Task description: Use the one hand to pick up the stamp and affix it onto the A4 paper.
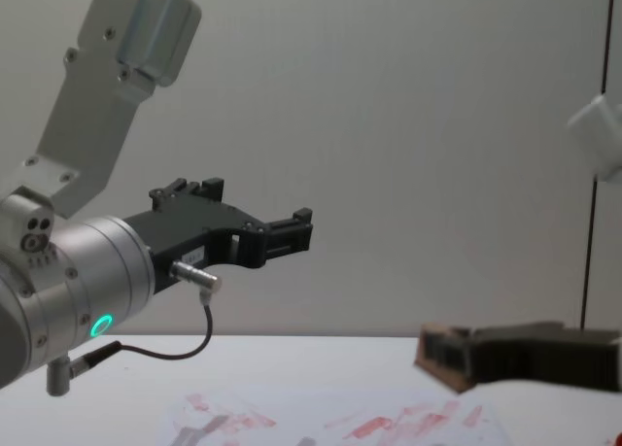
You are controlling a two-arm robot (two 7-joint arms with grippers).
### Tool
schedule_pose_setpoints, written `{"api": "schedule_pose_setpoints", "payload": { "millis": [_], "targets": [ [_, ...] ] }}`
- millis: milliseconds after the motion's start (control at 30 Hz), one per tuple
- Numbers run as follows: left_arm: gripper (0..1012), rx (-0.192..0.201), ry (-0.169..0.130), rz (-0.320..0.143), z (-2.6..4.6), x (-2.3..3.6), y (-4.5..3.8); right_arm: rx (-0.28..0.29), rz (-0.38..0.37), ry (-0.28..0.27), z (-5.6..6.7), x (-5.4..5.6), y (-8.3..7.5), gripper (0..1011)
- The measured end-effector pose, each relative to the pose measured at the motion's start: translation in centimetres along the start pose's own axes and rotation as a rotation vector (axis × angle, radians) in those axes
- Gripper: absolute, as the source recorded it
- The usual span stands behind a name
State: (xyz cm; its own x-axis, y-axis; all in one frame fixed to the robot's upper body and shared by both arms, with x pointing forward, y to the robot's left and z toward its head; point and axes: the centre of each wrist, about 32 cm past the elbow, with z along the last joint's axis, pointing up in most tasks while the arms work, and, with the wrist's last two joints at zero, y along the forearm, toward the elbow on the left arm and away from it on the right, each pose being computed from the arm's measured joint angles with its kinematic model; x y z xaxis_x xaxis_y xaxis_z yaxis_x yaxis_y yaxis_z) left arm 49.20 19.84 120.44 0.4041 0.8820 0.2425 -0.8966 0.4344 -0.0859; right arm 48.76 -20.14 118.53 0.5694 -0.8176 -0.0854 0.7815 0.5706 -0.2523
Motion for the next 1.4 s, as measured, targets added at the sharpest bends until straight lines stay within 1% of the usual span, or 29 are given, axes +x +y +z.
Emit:
{"api": "schedule_pose_setpoints", "payload": {
  "millis": [33,167,233,267,367,600,833,1100,1267,1400],
  "targets": [
    [1003,0.0,0.0,0.0,0.0,0.0,0.0,-0.02,0.017,-0.006,0.0,-0.1,0.3,220],
    [1003,0.0,0.0,0.0,0.0,0.0,0.0,-0.065,0.048,-0.021,-0.2,-0.4,0.8,220],
    [1003,0.0,0.0,0.0,0.0,0.0,0.0,-0.108,0.075,-0.04,-0.4,-0.7,1.4,220],
    [1003,0.0,0.0,0.0,0.0,0.0,0.0,-0.108,0.075,-0.04,-0.4,-0.7,1.4,220],
    [1002,0.0,0.0,0.0,0.0,0.0,0.0,-0.156,0.1,-0.061,-0.7,-1.0,2.1,220],
    [1002,0.0,0.0,0.0,0.0,0.0,0.0,-0.225,0.119,-0.087,-1.4,-1.3,3.0,220],
    [1003,0.0,0.0,0.0,0.0,0.0,0.0,-0.254,0.119,-0.097,-1.8,-1.4,3.3,220],
    [1002,0.0,0.0,0.0,0.0,0.0,0.0,-0.274,0.111,-0.098,-2.3,-1.3,3.4,220],
    [1002,0.0,0.0,0.0,0.0,0.0,0.0,-0.271,0.105,-0.091,-2.4,-1.3,3.4,220],
    [1002,0.0,0.0,0.0,0.0,0.0,0.0,-0.248,0.095,-0.074,-2.4,-1.3,3.5,219]
  ]
}}
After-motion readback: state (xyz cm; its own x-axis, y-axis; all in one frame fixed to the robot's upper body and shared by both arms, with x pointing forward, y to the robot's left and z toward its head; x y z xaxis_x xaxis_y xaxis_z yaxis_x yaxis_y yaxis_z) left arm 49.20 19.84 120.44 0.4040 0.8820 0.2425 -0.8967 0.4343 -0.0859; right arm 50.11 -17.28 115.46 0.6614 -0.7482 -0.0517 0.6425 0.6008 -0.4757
